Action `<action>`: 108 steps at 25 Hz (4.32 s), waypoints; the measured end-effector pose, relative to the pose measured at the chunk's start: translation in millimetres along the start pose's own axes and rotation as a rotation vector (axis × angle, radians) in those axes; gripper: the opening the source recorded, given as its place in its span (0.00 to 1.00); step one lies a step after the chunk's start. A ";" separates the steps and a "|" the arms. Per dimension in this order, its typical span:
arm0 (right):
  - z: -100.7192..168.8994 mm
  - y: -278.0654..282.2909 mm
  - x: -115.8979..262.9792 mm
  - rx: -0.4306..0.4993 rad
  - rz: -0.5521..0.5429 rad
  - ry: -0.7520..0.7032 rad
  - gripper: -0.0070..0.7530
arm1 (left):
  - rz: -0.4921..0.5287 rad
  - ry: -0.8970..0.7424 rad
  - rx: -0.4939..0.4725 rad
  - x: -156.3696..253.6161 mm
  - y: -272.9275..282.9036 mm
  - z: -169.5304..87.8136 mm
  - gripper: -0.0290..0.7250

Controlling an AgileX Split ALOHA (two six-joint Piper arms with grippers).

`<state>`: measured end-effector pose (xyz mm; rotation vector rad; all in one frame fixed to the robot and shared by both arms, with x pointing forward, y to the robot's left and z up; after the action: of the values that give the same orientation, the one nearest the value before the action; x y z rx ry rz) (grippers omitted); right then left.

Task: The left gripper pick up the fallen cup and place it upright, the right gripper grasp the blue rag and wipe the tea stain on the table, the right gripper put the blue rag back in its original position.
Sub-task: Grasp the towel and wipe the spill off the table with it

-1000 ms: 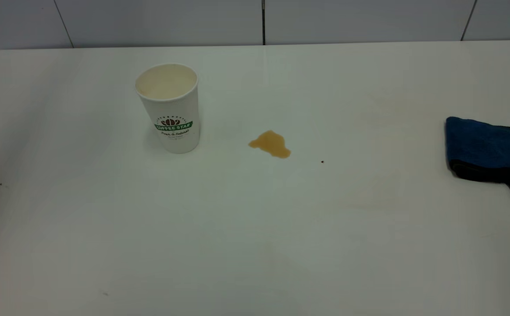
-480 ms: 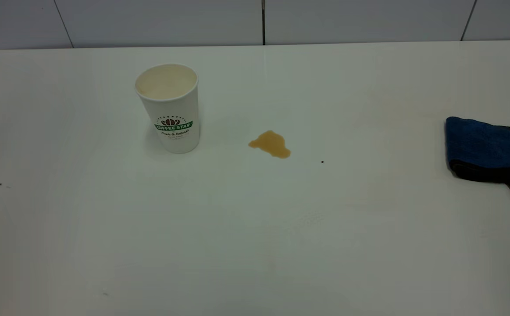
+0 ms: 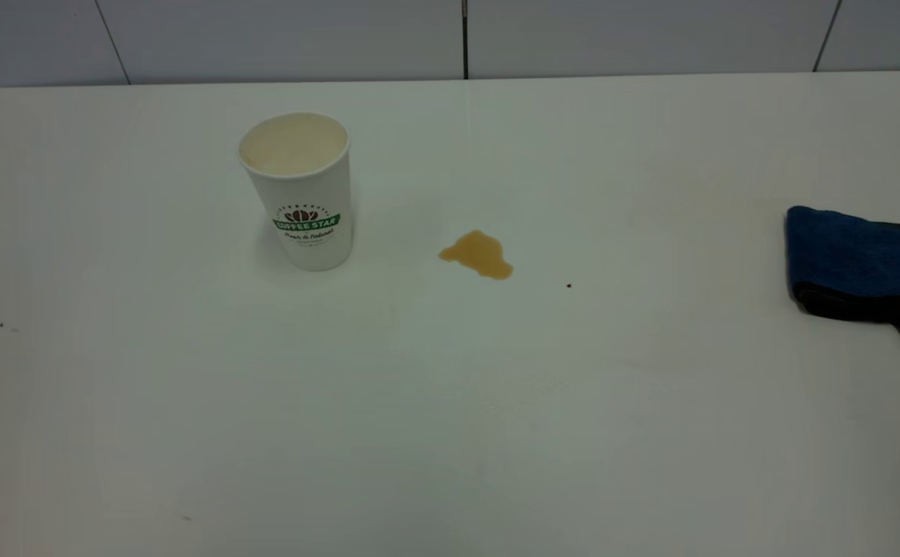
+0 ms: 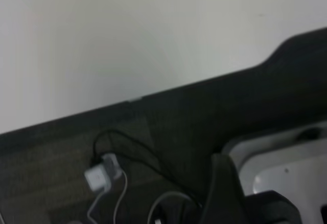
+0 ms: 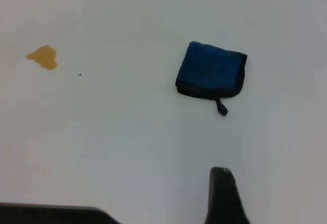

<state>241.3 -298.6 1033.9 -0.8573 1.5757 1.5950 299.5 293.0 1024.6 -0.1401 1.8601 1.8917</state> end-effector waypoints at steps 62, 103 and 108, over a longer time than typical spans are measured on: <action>-33.8 -435.1 -24.1 -0.059 0.558 0.176 0.79 | -0.471 0.180 -0.115 62.8 28.7 -4.3 0.73; 184.7 -543.4 -14.3 -0.367 0.361 0.409 0.07 | -0.471 0.180 -0.114 62.8 28.7 -4.4 0.73; 222.0 -542.7 -2.8 -0.445 0.373 0.454 0.07 | -0.471 0.180 -0.114 62.8 28.7 -4.4 0.73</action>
<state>714.1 -83.0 762.4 -1.2903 1.7945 2.1852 231.6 306.3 1025.6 -0.7399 1.6418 1.6900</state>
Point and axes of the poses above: a point on each arm's last joint axis where the gripper is mounted, y pointing back along that axis away from the gripper, z along the wrist's bending axis when the last joint is at zero, x = y × z, the point moved 1 cm from there along -y, pointing out along that axis toward the gripper, and after that the axes turned 1 degree about -y, right-handed, at the moved point
